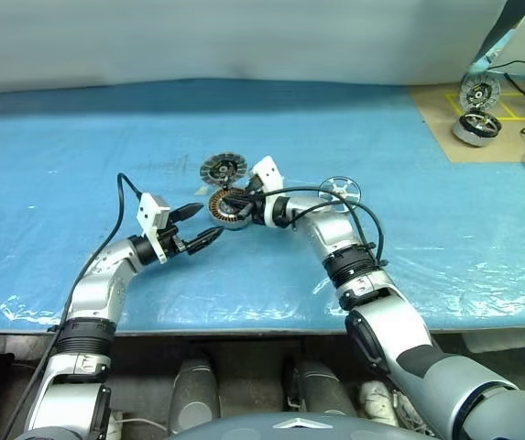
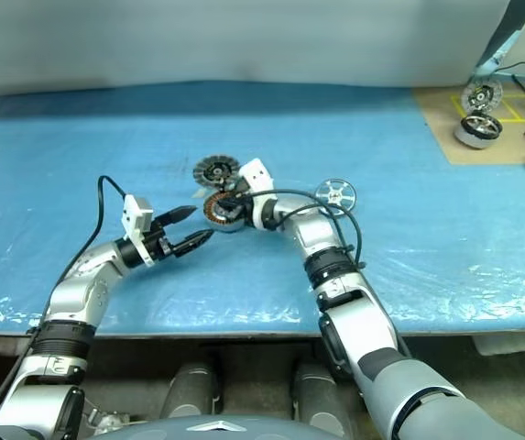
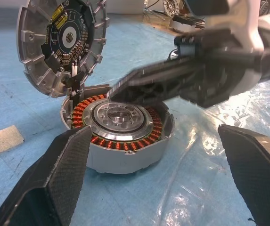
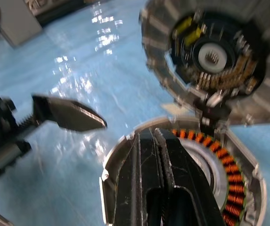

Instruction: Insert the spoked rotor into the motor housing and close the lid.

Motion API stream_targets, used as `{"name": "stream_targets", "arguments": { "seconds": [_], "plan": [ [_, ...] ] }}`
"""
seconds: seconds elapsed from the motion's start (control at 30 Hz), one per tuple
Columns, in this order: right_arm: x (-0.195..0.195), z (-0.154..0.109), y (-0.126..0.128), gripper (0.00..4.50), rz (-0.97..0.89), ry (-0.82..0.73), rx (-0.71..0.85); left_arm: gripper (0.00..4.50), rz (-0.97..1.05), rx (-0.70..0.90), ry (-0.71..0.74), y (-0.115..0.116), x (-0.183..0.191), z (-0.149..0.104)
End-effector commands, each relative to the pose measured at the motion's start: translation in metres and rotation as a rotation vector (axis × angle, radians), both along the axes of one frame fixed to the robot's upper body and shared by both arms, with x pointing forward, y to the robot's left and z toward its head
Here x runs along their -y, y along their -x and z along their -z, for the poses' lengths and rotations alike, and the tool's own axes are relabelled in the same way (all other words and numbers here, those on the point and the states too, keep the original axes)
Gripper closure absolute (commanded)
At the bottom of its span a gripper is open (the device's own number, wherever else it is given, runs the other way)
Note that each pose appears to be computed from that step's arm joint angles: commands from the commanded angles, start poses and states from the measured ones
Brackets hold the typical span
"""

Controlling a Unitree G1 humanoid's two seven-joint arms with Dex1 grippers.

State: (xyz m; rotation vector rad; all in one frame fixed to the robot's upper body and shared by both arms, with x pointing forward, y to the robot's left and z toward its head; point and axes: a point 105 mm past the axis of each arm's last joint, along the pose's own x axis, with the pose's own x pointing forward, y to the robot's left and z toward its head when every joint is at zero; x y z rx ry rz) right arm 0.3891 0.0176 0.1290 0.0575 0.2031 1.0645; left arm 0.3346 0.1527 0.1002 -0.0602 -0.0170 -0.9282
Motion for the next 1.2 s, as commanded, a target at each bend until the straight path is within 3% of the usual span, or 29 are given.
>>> {"name": "stream_targets", "arguments": {
  "seconds": [0.03, 0.33, 0.7, 0.77, 0.9, 1.03, 1.2],
  "plan": [
    [-0.009, -0.023, 0.004, 4.48, -0.035, -0.050, 0.047, 0.00, 0.010, 0.039, 0.012, 0.000, 0.001, -0.012],
    [-0.009, 0.018, -0.005, 4.48, 0.037, 0.212, 0.131, 0.00, 0.008, 0.038, 0.015, 0.002, 0.002, -0.011],
    [-0.003, 0.062, 0.001, 4.48, -0.019, 0.517, 0.254, 0.00, -0.008, 0.038, 0.013, 0.002, -0.001, -0.010],
    [-0.004, 0.061, 0.000, 4.48, 0.008, 0.444, 0.160, 0.00, -0.009, 0.039, 0.013, 0.001, -0.001, -0.010],
    [-0.002, 0.032, -0.009, 4.48, 0.063, 0.153, -0.041, 0.00, -0.007, 0.041, 0.018, 0.001, 0.000, -0.011],
    [-0.003, 0.000, -0.005, 4.48, 0.005, -0.024, -0.057, 0.00, -0.005, 0.039, 0.019, 0.001, 0.001, -0.011],
    [-0.004, -0.012, 0.002, 4.48, -0.030, -0.060, -0.038, 0.00, -0.001, 0.038, 0.019, 0.001, 0.000, -0.012]
  ]
}}
